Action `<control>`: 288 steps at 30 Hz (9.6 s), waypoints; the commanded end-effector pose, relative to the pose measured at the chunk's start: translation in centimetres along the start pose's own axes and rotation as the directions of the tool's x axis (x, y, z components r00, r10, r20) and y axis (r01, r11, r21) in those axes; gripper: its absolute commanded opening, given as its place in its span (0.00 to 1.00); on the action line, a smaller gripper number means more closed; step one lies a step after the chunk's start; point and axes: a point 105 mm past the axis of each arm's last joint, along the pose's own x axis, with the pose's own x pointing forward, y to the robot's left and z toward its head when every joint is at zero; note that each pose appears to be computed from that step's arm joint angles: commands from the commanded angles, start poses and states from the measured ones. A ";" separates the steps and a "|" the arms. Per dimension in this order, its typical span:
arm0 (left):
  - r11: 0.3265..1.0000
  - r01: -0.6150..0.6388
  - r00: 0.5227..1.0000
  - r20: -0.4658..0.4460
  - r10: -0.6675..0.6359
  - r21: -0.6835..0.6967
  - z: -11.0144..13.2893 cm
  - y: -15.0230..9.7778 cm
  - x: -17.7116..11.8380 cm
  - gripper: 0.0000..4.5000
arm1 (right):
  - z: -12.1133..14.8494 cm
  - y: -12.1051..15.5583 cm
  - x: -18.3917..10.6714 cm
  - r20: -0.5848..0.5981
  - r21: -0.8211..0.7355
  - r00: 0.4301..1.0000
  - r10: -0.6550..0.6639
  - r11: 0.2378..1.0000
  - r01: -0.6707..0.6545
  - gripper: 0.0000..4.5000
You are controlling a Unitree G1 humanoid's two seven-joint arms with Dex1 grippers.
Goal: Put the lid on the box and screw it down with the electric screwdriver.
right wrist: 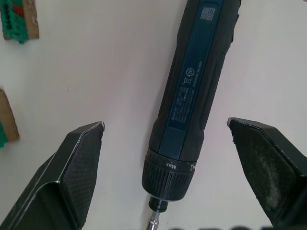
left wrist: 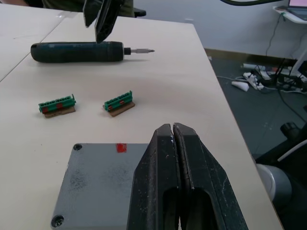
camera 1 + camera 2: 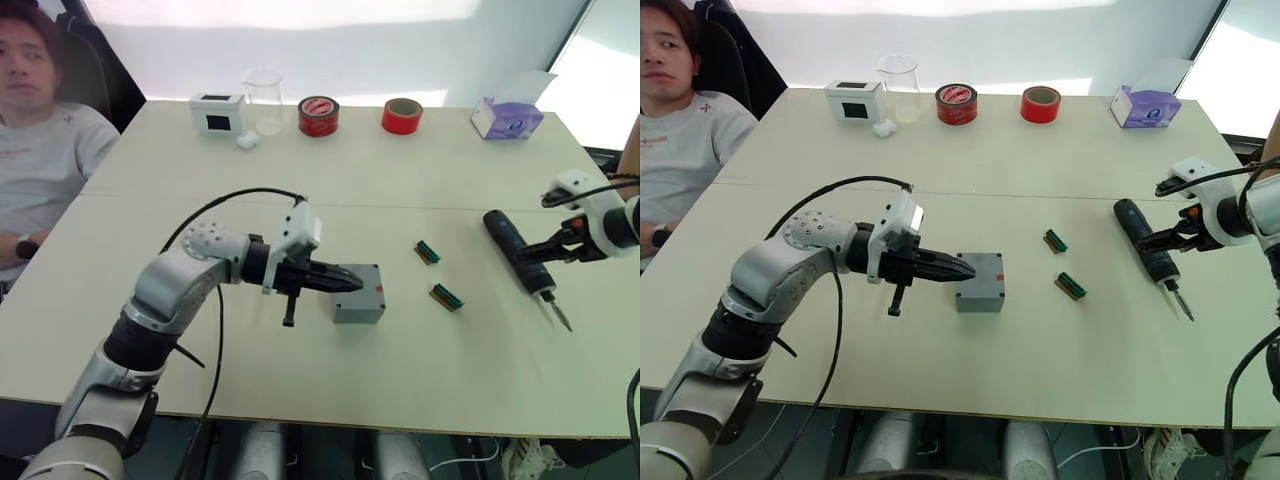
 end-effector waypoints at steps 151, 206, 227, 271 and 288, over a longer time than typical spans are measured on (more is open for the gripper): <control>0.990 -0.138 0.950 -0.281 0.140 0.024 -6.9 2.9 -0.3 0.00 | 4.1 24.0 7.3 0.884 -0.075 0.436 0.168 0.972 -0.221 0.40; 0.990 -0.140 0.945 -0.295 0.139 0.016 -7.7 2.8 -0.3 0.00 | 3.1 24.4 9.6 0.853 -0.074 0.493 0.172 0.975 -0.211 0.40; 0.958 -0.240 0.965 0.065 0.253 -0.160 -2.3 4.4 -1.4 0.00 | 13.0 17.0 -12.0 0.942 -0.237 0.184 0.281 0.945 -0.227 0.40; 0.937 -0.266 0.964 -0.047 0.263 -0.224 -2.2 0.0 -6.7 0.00 | 0.3 1.7 -1.3 0.390 0.272 0.910 -0.140 0.962 0.032 0.99; 0.772 -0.435 0.899 -0.262 0.350 -0.463 -7.5 -6.5 -11.3 0.00 | -7.0 17.3 -2.7 0.535 -0.088 0.717 0.447 0.873 -0.479 0.99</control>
